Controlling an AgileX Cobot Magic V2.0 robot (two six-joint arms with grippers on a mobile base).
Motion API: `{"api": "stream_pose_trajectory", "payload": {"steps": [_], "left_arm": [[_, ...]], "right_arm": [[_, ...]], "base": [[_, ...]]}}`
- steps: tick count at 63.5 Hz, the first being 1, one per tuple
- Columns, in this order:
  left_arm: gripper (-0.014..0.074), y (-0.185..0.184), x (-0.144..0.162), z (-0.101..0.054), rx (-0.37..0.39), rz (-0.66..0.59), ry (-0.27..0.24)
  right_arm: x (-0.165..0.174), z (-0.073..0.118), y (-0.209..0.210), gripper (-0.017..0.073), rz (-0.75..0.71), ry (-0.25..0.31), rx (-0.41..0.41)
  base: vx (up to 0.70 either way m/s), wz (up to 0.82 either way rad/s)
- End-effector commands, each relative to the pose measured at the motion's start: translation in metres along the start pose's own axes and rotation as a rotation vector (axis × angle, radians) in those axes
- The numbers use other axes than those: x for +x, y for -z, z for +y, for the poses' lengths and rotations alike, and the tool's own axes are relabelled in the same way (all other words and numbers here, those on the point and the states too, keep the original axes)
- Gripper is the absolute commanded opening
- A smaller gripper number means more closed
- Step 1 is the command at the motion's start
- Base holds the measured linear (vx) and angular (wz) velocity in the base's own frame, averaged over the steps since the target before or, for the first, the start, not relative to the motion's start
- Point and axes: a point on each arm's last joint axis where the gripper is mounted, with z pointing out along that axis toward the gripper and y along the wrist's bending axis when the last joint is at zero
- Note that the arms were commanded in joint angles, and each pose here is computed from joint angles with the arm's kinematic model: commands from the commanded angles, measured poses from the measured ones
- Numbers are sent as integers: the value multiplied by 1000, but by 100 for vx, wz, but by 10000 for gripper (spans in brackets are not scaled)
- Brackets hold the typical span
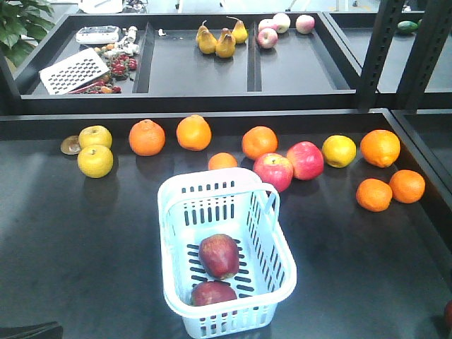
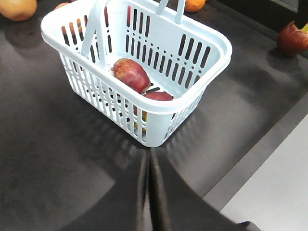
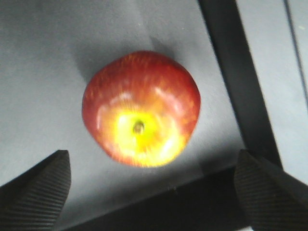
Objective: Pick three apples into basket with both arms
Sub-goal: 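Lower the right gripper onto the third red apple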
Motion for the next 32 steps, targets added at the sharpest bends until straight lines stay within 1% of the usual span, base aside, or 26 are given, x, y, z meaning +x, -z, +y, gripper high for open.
{"api": "stream_pose_trajectory", "payload": {"steps": [1,18,32], "left_arm": [[-6,3,-12,0,-10,-73,26],[-6,3,-13,0,-10,-74,26],[-6,3,-13,0,-11,-75,26]], "right_arm": [[-9,-4,7,642,-68,13,15],[-15,-4,-13,631,-59,36,18],[-15,-3,-30,615,-8,47,15]], "base": [[0,0],[0,0],[0,0]]}}
